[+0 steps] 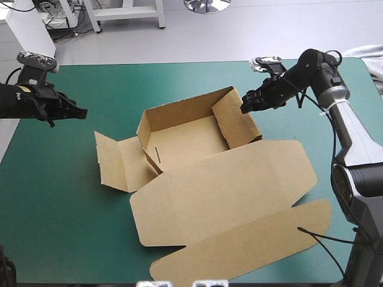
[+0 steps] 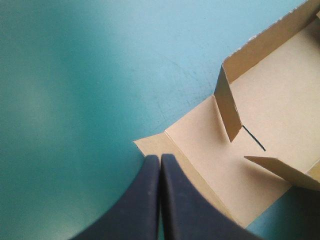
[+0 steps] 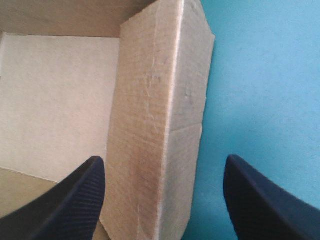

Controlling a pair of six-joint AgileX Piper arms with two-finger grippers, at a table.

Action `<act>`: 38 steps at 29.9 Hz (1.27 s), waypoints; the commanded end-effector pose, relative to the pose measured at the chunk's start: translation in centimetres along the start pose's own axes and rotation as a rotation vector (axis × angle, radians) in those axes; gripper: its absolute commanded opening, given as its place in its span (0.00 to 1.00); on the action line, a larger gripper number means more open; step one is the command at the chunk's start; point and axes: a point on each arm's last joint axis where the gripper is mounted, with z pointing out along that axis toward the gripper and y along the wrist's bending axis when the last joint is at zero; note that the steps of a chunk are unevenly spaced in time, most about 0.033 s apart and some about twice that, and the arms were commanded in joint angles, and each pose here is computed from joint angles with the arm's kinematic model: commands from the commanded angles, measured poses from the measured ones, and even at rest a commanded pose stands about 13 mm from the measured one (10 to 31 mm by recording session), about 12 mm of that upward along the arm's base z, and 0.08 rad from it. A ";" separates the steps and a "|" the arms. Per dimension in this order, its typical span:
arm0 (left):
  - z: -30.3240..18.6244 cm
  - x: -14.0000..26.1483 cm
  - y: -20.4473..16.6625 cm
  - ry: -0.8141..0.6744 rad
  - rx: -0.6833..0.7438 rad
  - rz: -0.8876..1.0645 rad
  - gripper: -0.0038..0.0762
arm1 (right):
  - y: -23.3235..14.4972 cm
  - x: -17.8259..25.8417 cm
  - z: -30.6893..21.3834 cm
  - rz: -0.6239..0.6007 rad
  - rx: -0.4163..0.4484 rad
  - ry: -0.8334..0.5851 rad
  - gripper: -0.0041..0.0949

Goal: Fold the box

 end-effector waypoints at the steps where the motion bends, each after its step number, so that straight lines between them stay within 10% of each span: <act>1: -2.2 -1.0 -0.5 -0.115 -0.027 0.001 0.03 | 3.3 -0.4 -2.8 -0.109 0.075 -0.023 0.67; 8: -2.2 -1.0 -0.5 -0.116 -0.021 -0.022 0.03 | 5.0 -0.5 0.5 -0.206 0.226 0.072 0.67; 17: -2.2 -1.0 -0.5 -0.116 -0.022 -0.024 0.03 | 3.7 0.0 5.6 -0.135 0.167 0.183 0.65; 28: -2.2 -1.0 -0.5 -0.117 -0.020 -0.027 0.03 | 4.4 -0.5 5.3 -0.155 0.103 0.149 0.03; 38: -2.2 -1.0 -0.5 -0.116 -0.024 -0.051 0.03 | 4.6 -1.3 -1.7 -0.158 0.151 -0.003 0.02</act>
